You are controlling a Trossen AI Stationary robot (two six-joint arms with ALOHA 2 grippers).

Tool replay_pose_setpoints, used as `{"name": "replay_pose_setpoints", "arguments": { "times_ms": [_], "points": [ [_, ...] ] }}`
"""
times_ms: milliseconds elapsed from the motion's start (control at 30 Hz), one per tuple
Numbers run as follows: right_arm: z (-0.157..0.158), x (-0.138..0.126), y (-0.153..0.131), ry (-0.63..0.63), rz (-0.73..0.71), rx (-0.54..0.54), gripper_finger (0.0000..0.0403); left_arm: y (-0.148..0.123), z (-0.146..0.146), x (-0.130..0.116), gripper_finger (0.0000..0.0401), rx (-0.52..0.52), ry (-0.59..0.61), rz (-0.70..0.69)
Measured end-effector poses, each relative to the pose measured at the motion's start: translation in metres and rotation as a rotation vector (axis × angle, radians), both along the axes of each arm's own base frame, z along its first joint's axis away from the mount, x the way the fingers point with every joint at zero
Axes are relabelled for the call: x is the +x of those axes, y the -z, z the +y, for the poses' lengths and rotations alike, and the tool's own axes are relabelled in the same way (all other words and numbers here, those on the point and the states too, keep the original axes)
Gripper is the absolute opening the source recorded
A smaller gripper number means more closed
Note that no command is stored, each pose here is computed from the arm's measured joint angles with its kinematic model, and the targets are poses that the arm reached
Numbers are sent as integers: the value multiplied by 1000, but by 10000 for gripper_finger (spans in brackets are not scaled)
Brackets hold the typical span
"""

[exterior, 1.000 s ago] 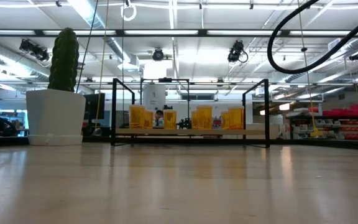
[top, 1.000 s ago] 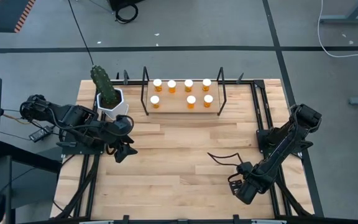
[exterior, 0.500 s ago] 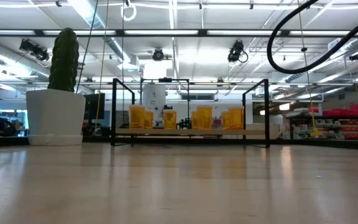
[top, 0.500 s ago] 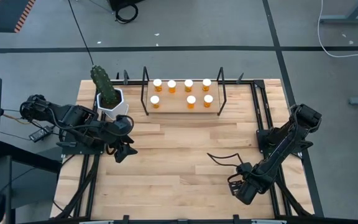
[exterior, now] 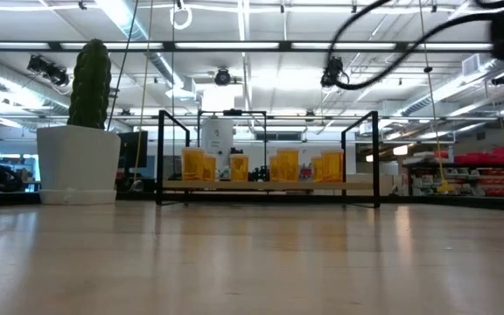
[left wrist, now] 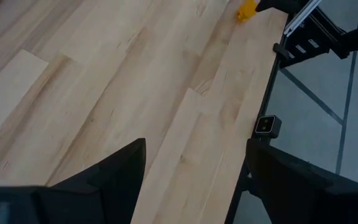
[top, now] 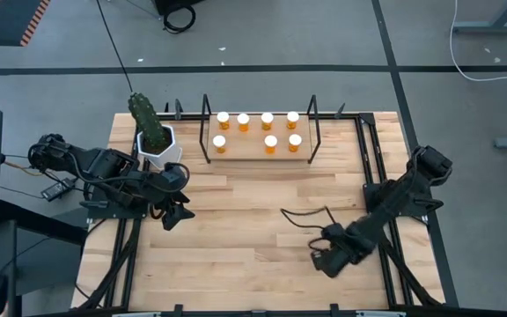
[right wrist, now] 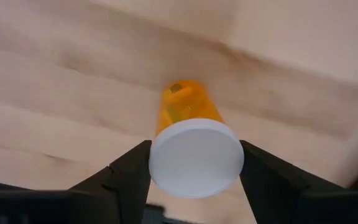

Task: Pick and place medicine bottles onto shelf by color
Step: Put the orange pill bottle on the shelf

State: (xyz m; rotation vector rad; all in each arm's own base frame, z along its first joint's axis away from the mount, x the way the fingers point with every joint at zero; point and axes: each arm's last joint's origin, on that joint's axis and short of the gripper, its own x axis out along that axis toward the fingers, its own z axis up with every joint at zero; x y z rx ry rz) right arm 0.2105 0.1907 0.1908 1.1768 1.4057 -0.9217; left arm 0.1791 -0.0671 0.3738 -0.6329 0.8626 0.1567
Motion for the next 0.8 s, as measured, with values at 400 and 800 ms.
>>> {"name": "replay_pose_setpoints", "arguments": {
  "times_ms": [400,800],
  "points": [
    [-95,67,-4,-193,-194,-18,227,0,0,0,281,-1,-1,0],
    [-161,97,-9,-208,-327,-74,227,0,0,0,281,-14,-16,3]
  ]
}}
